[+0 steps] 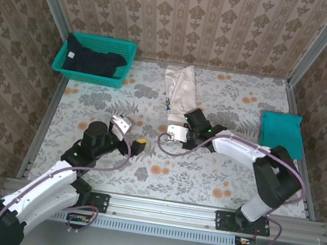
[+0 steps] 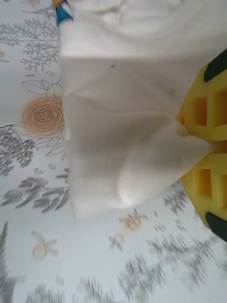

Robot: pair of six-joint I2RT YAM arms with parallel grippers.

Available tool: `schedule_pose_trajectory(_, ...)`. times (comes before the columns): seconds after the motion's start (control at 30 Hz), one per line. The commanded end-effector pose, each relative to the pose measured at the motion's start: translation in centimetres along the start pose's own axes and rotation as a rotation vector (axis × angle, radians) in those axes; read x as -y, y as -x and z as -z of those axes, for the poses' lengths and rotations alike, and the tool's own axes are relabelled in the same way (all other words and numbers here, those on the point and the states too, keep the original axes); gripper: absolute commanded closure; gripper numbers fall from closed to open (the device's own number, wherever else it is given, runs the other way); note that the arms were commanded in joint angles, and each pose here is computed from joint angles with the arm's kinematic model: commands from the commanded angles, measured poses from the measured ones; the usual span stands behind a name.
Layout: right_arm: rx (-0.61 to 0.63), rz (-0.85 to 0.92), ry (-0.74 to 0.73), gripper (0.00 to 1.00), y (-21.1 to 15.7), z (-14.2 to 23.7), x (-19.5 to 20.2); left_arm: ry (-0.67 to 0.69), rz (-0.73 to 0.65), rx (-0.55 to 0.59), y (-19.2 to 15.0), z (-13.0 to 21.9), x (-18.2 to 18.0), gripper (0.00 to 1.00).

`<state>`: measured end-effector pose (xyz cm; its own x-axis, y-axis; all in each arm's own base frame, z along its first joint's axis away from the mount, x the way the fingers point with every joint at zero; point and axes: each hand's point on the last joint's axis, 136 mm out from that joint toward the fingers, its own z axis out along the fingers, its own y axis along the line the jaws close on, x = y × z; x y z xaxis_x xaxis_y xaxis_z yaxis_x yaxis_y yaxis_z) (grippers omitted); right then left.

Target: Fold and stack the t-shirts

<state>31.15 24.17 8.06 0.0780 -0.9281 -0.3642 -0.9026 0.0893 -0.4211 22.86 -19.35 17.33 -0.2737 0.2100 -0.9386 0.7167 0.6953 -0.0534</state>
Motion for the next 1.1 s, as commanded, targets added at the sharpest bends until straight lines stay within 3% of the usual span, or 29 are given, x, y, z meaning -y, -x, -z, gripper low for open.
schedule_pose_trajectory(0.0,-0.018,-0.043,0.113,1.00,-0.7,2.7,-3.6,0.005,0.024,0.039,0.9,-0.4,-0.3,0.00)
schedule_pose_trajectory(0.2,0.038,-0.092,0.143,1.00,-0.1,7.4,-5.6,0.111,0.163,-0.031,0.5,-2.2,-2.6,0.00)
schedule_pose_trajectory(0.37,0.076,-0.082,0.134,1.00,0.6,10.1,-6.2,0.070,0.277,-0.041,0.7,-4.8,-2.4,0.01)
schedule_pose_trajectory(0.6,0.060,-0.019,0.094,1.00,0.8,10.4,-4.9,0.049,0.299,-0.087,0.7,-7.5,-1.9,0.02)
schedule_pose_trajectory(0.8,0.050,0.013,0.083,1.00,1.5,10.1,-3.6,0.136,0.486,-0.151,-0.2,-9.7,-3.4,0.12)
schedule_pose_trajectory(1.07,0.055,0.016,0.081,1.00,1.8,10.0,-3.4,0.122,0.773,-0.246,-1.9,-15.3,-2.5,0.37)
